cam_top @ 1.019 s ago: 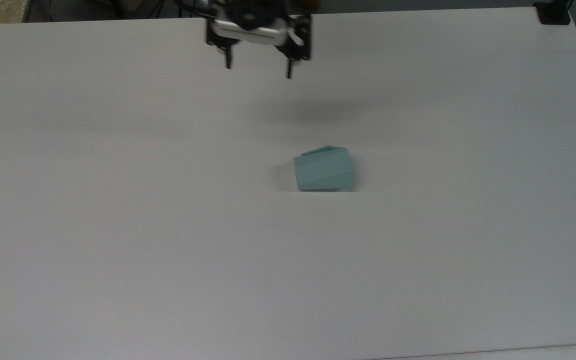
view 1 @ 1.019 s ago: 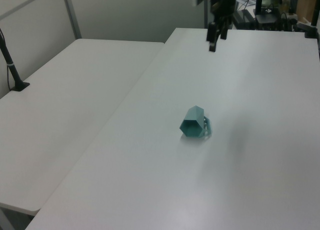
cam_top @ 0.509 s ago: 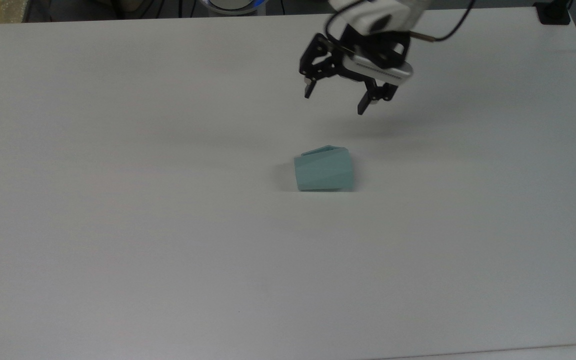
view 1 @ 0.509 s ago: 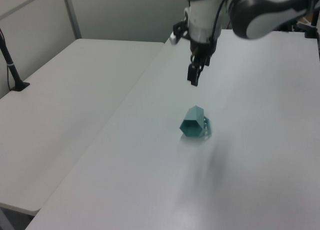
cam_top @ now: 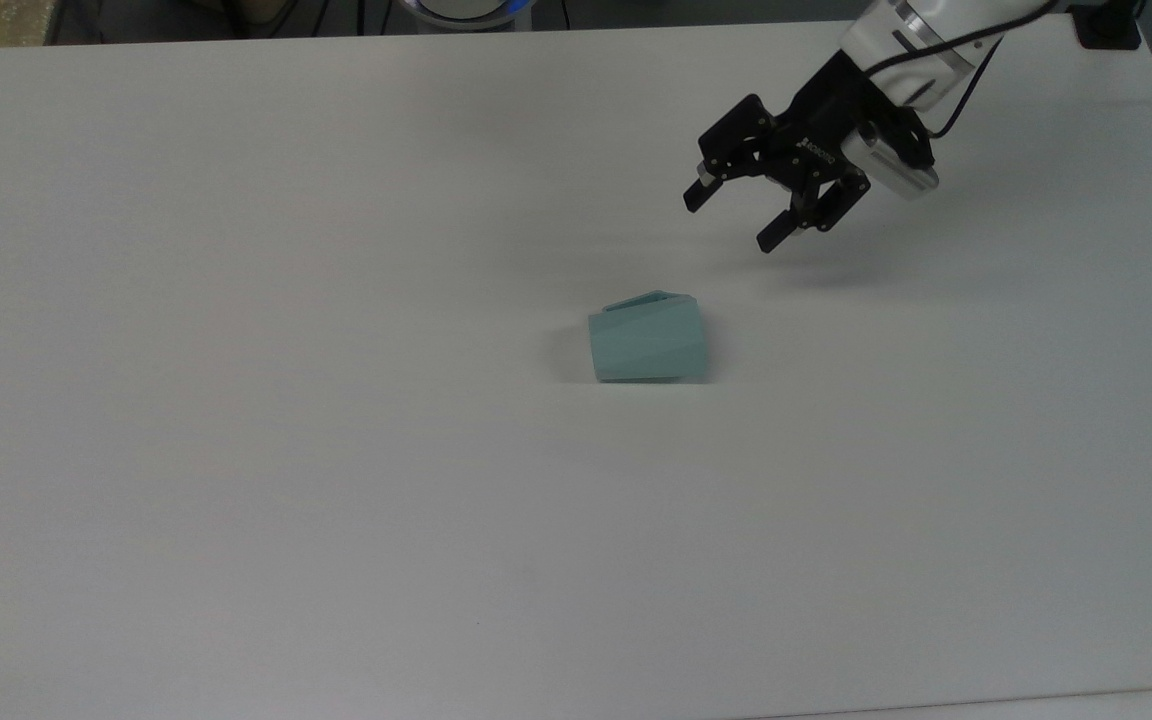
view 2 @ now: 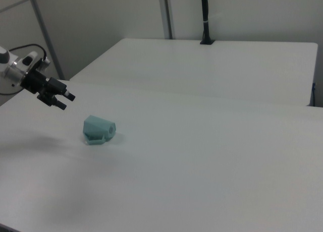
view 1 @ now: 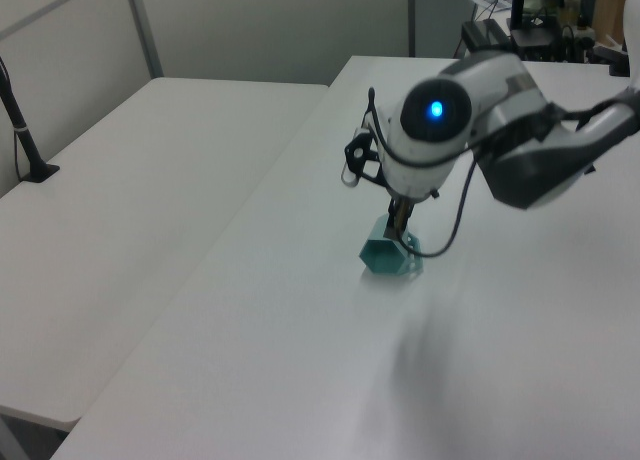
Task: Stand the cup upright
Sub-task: 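Lower the open gripper onto the teal cup's body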
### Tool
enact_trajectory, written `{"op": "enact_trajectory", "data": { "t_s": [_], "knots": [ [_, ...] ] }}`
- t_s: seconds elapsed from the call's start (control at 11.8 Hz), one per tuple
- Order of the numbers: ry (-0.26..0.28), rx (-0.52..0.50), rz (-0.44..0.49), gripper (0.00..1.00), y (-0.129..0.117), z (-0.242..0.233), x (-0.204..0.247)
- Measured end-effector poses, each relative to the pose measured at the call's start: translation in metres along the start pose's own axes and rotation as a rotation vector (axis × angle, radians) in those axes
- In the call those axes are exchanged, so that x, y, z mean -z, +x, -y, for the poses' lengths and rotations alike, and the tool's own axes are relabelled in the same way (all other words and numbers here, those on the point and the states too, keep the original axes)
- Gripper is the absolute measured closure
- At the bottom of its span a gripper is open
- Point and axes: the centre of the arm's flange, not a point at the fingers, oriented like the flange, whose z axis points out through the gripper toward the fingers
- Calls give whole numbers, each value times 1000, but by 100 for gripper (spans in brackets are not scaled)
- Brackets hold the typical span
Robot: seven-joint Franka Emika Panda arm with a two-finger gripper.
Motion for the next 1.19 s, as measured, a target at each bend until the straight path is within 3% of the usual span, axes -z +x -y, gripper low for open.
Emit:
{"op": "enact_trajectory", "data": {
  "t_s": [0.25, 0.42, 0.93, 1.19],
  "knots": [
    [-159, 93, -79, 0, -14, 43, -32],
    [-225, 139, -96, 0, -22, 63, -56],
    [-296, 204, -117, 0, -33, 89, -87],
    [-303, 232, -159, 0, -28, 90, -104]
  ]
}}
